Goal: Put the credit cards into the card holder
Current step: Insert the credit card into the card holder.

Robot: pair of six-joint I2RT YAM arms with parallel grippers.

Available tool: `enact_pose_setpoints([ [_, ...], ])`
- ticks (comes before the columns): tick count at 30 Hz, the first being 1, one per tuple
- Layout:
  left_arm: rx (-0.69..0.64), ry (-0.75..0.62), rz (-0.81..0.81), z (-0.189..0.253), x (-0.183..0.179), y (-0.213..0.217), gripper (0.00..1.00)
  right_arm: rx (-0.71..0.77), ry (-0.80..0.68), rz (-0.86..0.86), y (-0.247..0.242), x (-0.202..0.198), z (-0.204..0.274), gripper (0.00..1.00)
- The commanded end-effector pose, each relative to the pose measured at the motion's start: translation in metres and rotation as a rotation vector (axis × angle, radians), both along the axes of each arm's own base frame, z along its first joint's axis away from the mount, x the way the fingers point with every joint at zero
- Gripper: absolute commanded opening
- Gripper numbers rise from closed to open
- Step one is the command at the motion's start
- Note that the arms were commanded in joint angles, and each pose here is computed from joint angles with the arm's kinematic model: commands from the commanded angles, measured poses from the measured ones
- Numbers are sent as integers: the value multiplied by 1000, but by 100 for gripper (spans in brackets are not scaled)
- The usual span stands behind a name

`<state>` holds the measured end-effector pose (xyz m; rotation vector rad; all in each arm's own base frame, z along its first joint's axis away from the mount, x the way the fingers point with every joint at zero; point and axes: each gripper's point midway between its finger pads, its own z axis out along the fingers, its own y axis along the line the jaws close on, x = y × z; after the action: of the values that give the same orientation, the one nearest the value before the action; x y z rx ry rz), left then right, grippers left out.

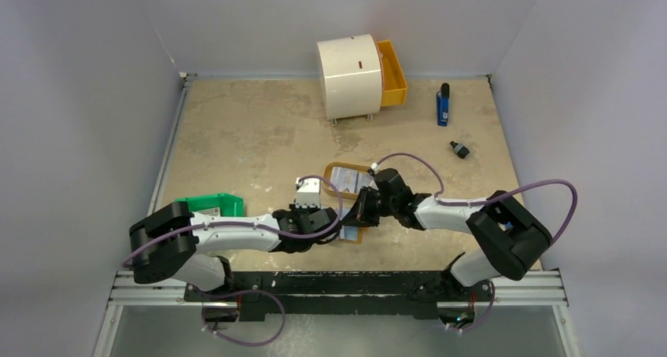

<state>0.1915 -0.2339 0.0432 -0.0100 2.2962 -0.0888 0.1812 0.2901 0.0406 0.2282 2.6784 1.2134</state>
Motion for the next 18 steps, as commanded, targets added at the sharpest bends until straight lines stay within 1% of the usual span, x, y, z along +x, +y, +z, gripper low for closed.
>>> enact_pose_setpoints([
  [1, 5, -26, 45, 3, 1, 16, 19, 11, -23, -52, 1, 8, 0, 0],
  [8, 31, -8, 56, -12, -1, 25, 19, -14, -22, -90, -5, 9, -5, 0],
  [18, 20, 19, 38, -24, -3, 20, 18, -24, -40, -131, -8, 16, -4, 0],
])
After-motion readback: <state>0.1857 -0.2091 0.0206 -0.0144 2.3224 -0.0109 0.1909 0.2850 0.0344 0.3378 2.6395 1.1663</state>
